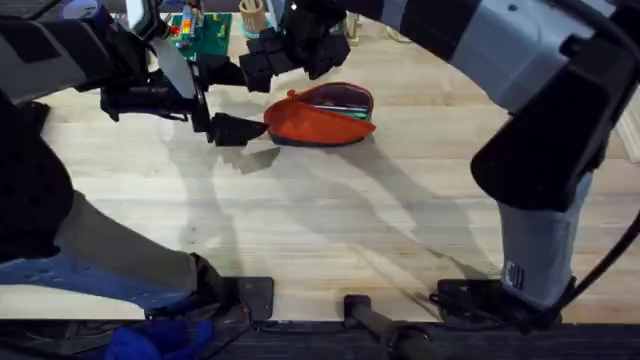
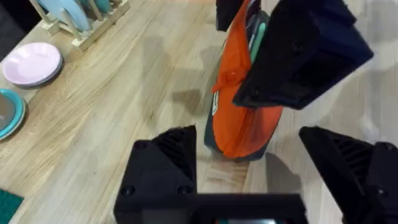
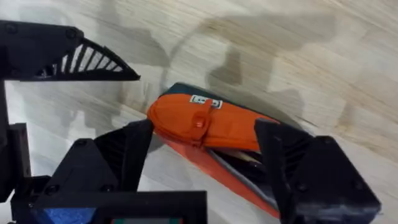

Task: Unzip the bag, pick up the pens from the table one at a time and place them inside, then zip the bag closed.

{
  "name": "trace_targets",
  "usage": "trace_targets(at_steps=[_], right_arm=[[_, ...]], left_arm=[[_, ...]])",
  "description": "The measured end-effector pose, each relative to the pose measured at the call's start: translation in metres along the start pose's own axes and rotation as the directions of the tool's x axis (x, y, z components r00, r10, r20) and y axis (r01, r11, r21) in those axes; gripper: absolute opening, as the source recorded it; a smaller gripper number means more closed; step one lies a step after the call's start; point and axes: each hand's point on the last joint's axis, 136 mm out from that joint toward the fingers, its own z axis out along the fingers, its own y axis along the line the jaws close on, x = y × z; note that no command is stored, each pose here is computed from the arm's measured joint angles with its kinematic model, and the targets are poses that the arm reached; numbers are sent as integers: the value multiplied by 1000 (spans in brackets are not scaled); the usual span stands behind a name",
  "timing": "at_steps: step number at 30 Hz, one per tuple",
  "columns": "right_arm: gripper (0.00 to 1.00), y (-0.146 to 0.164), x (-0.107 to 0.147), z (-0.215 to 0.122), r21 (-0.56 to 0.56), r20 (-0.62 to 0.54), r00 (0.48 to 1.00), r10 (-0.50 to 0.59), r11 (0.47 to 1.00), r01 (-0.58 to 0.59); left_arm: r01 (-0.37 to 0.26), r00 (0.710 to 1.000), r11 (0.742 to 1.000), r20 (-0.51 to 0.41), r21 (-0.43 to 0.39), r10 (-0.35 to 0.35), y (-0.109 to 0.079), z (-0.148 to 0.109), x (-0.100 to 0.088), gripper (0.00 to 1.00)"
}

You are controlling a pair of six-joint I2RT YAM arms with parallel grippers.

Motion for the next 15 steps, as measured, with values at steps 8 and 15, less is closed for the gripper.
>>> trace_targets(at_steps=[8,15], right_arm=[[955,0,0,0,-1,2,1000,7,1000,-7],[953,0,2,6,4,-11,1000,6,1000,-6]], left_arm=[[0,1000,1000,0,0,0,0,0,0,993],[0,1000,1000,0,0,0,0,0,0,993]])
